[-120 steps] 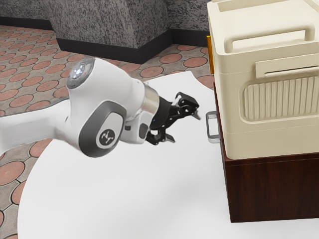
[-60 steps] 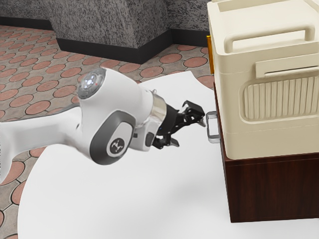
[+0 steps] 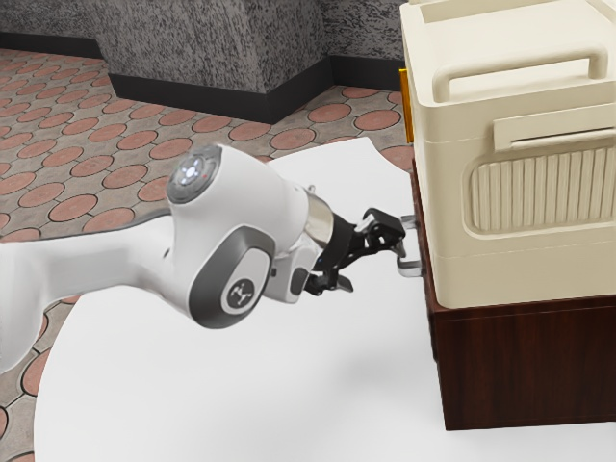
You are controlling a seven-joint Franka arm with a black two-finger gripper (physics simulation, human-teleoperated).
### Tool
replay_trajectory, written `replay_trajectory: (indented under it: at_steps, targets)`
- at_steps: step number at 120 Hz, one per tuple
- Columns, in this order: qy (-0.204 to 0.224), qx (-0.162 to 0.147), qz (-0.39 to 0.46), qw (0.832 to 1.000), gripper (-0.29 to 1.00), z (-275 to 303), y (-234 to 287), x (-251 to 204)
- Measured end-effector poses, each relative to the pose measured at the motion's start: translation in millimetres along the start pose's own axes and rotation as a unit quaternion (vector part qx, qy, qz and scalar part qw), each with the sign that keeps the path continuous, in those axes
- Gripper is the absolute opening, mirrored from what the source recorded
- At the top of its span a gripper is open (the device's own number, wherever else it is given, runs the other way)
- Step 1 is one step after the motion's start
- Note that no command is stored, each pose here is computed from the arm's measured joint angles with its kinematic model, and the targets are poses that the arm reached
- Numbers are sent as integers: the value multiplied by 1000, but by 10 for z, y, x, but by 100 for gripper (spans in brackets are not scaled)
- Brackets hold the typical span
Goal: Pull the drawer handle with one arm to open the drawer
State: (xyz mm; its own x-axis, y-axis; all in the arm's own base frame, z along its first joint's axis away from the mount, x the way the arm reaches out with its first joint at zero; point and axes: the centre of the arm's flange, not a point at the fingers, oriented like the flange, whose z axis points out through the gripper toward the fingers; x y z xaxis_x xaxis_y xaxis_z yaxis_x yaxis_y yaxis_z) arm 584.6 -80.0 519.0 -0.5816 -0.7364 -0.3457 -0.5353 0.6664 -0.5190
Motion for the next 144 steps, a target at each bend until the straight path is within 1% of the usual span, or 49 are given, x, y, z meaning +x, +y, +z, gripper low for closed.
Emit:
replay_trajectory:
  at_steps: [31,71,84,102,114,144]
  targets:
    - [5,-7,-1,1000,71,20,119,17]
    - [0,-21,-30,999,71,-45,526,-204]
    - [7,-21,-36,999,69,-77,603,-160]
    - [11,-18,-43,999,64,-112,665,-151]
    - [11,-20,-47,999,66,-135,744,-180]
    - [11,-17,-59,998,62,-230,904,-243]
